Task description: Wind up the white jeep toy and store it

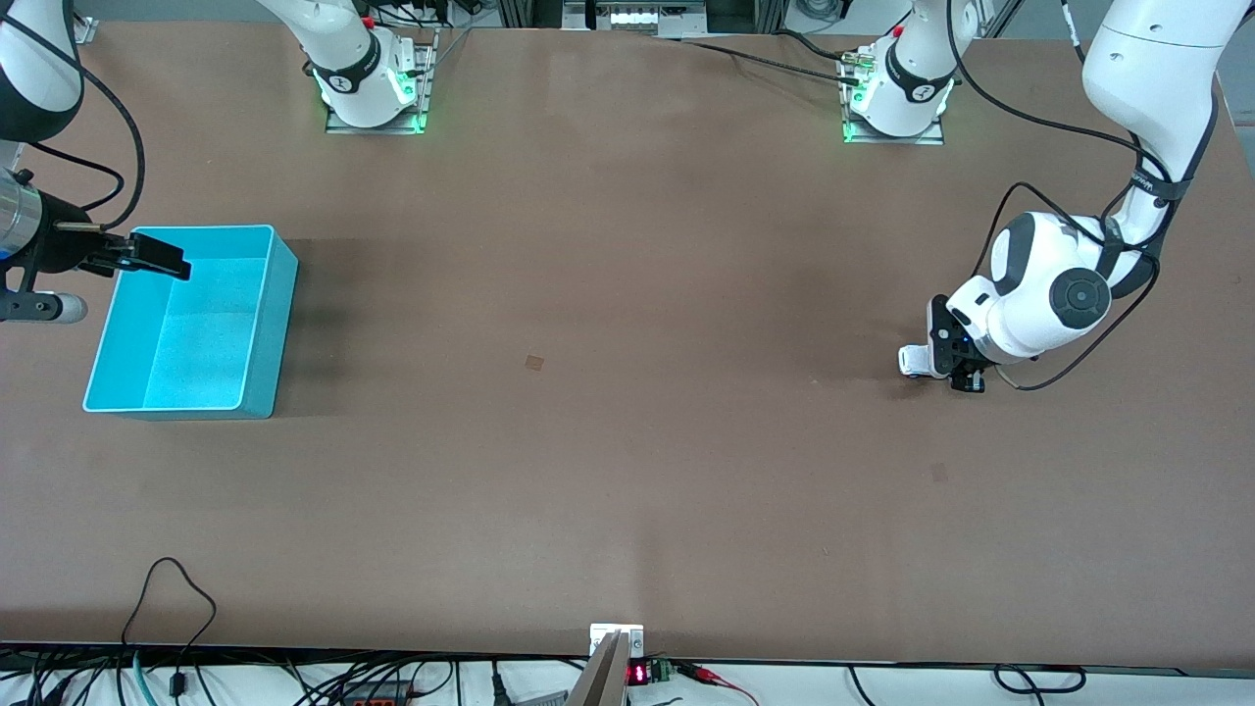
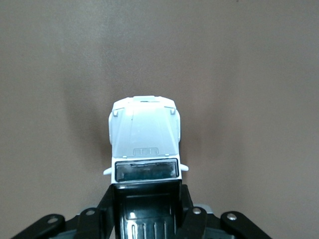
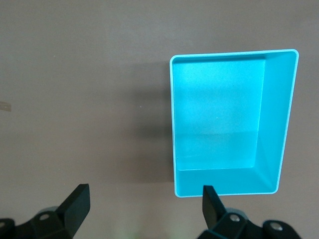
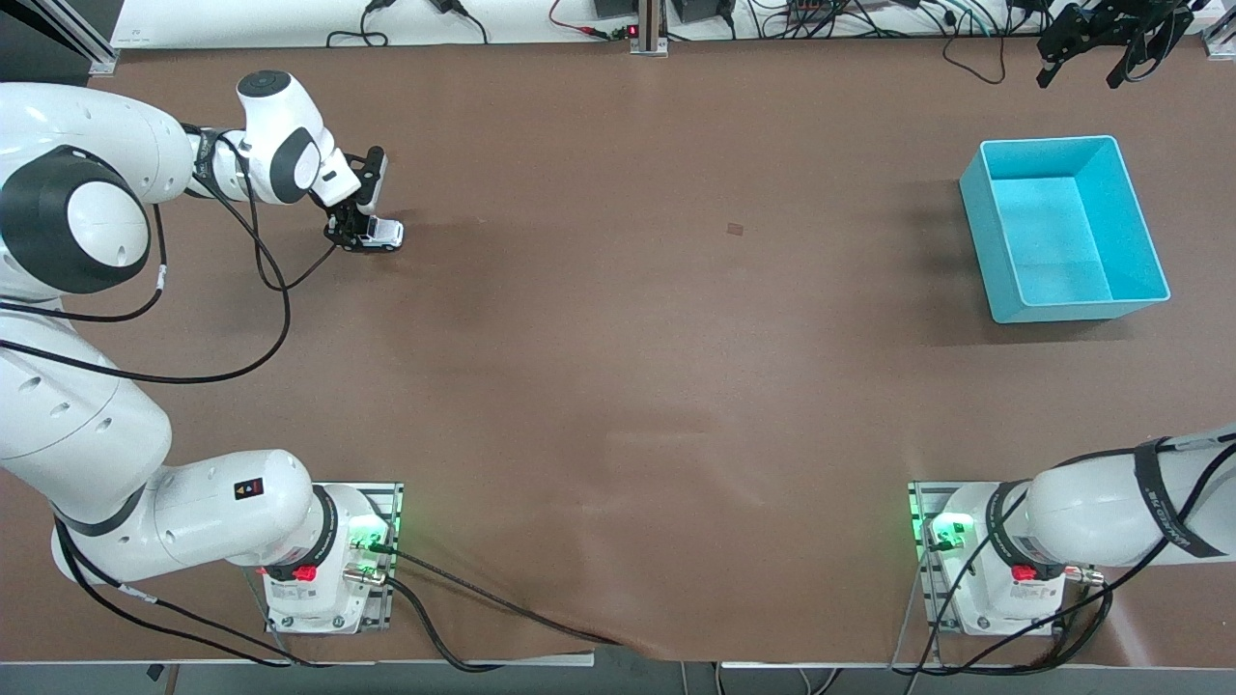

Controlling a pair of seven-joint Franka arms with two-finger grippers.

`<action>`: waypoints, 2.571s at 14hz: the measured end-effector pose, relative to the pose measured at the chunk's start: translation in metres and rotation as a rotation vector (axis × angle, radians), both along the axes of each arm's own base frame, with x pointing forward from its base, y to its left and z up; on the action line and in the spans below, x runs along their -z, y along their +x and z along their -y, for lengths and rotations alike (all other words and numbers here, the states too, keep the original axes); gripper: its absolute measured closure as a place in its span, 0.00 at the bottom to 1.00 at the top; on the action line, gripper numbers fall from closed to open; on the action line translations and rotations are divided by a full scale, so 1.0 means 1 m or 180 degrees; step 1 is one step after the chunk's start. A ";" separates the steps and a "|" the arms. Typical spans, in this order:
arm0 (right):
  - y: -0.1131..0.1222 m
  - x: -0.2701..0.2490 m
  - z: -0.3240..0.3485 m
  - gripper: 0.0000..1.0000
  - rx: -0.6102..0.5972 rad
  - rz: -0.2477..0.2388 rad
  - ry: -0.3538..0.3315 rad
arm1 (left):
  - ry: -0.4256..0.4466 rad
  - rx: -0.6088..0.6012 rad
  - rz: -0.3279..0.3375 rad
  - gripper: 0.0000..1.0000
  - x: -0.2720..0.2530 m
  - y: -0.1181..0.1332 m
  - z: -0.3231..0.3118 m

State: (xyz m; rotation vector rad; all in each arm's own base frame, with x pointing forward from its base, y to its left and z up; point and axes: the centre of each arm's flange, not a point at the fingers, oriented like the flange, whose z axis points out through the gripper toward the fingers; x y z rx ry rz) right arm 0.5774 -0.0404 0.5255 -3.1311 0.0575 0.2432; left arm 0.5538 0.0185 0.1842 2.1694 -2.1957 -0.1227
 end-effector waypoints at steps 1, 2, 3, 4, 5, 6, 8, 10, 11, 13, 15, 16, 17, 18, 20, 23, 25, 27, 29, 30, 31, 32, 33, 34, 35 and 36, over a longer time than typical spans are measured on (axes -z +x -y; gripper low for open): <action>0.000 0.000 0.000 0.00 0.0000 0.0000 0.0000 | 0.0004 -0.0048 0.0000 0.48 0.000 0.000 0.000; 0.000 0.000 0.000 0.00 0.0000 0.0000 0.0000 | 0.0008 -0.0089 0.0000 0.48 0.000 0.000 -0.001; 0.000 0.000 0.000 0.00 0.0000 0.0000 0.0000 | 0.0011 -0.0125 0.0001 0.48 0.000 0.000 -0.001; 0.000 0.000 0.000 0.00 0.0000 0.0000 0.0000 | 0.0012 -0.0142 0.0000 0.48 0.000 0.000 -0.001; 0.000 0.000 0.000 0.00 0.0000 0.0000 0.0000 | 0.0013 -0.0152 0.0001 0.48 0.000 0.000 -0.002; 0.000 0.000 0.000 0.00 0.0000 0.0000 0.0000 | 0.0017 -0.0148 0.0001 0.48 0.000 0.000 -0.002; 0.000 0.000 0.000 0.00 0.0000 0.0000 0.0000 | 0.0081 -0.0060 0.0009 0.48 0.000 0.000 -0.002; 0.000 0.000 0.000 0.00 0.0000 0.0000 0.0000 | 0.0115 -0.0015 0.0013 0.48 0.000 0.000 -0.002; 0.000 0.000 0.000 0.00 0.0000 0.0000 0.0000 | 0.0120 -0.0007 0.0013 0.48 0.001 0.000 -0.002; 0.000 0.000 0.000 0.00 0.0000 0.0000 0.0000 | 0.0125 -0.0007 0.0011 0.48 0.001 0.000 -0.004; 0.000 0.000 0.000 0.00 0.0000 0.0000 0.0000 | 0.0125 -0.0036 0.0009 0.48 0.001 -0.001 -0.008; 0.000 0.000 0.000 0.00 0.0000 0.0000 0.0000 | 0.0125 -0.0055 0.0008 0.48 0.001 -0.001 -0.011; 0.000 0.000 0.000 0.00 0.0000 0.0000 0.0000 | 0.0125 -0.0072 0.0007 0.48 0.001 -0.001 -0.014; 0.000 0.000 0.000 0.00 0.0000 0.0000 0.0001 | 0.0125 -0.0082 0.0007 0.48 0.001 -0.001 -0.016; 0.000 0.000 0.000 0.00 -0.0001 0.0000 0.0002 | 0.0125 -0.0088 0.0006 0.48 0.002 -0.001 -0.017; 0.000 0.000 -0.001 0.00 -0.0006 0.0000 0.0005 | 0.0125 -0.0105 -0.0002 0.48 0.002 0.000 -0.020; 0.000 0.000 -0.001 0.00 -0.0005 0.0000 0.0005 | 0.0125 -0.0121 -0.0004 0.48 0.002 0.000 -0.023; 0.000 0.000 -0.001 0.00 -0.0003 0.0000 0.0005 | 0.0124 -0.0130 -0.0008 0.48 0.002 0.000 -0.030; 0.000 0.000 -0.001 0.00 -0.0002 0.0001 0.0005 | 0.0120 -0.0130 -0.0018 0.48 0.002 0.001 -0.040; 0.000 0.000 -0.001 0.00 -0.0002 0.0001 0.0005 | 0.0116 -0.0113 -0.0023 0.48 0.002 0.002 -0.046; 0.000 0.000 -0.001 0.00 -0.0002 0.0001 0.0005 | 0.0112 -0.0103 -0.0031 0.48 0.002 0.002 -0.051; 0.000 0.000 -0.001 0.00 -0.0001 0.0002 0.0005 | 0.0109 -0.0100 -0.0036 0.48 0.002 0.003 -0.057; 0.000 0.000 -0.001 0.00 -0.0001 0.0001 0.0005 | 0.0104 -0.0091 -0.0035 0.48 0.001 0.003 -0.063; 0.000 0.000 -0.001 0.00 -0.0001 0.0002 0.0005 | 0.0100 -0.0082 -0.0033 0.48 0.001 0.003 -0.069; 0.000 0.000 -0.001 0.00 -0.0001 0.0002 0.0005 | 0.0097 -0.0085 -0.0031 0.48 0.001 0.003 -0.076; 0.000 0.000 -0.001 0.00 -0.0001 0.0002 0.0005 | 0.0093 -0.0090 -0.0029 0.48 0.002 0.003 -0.084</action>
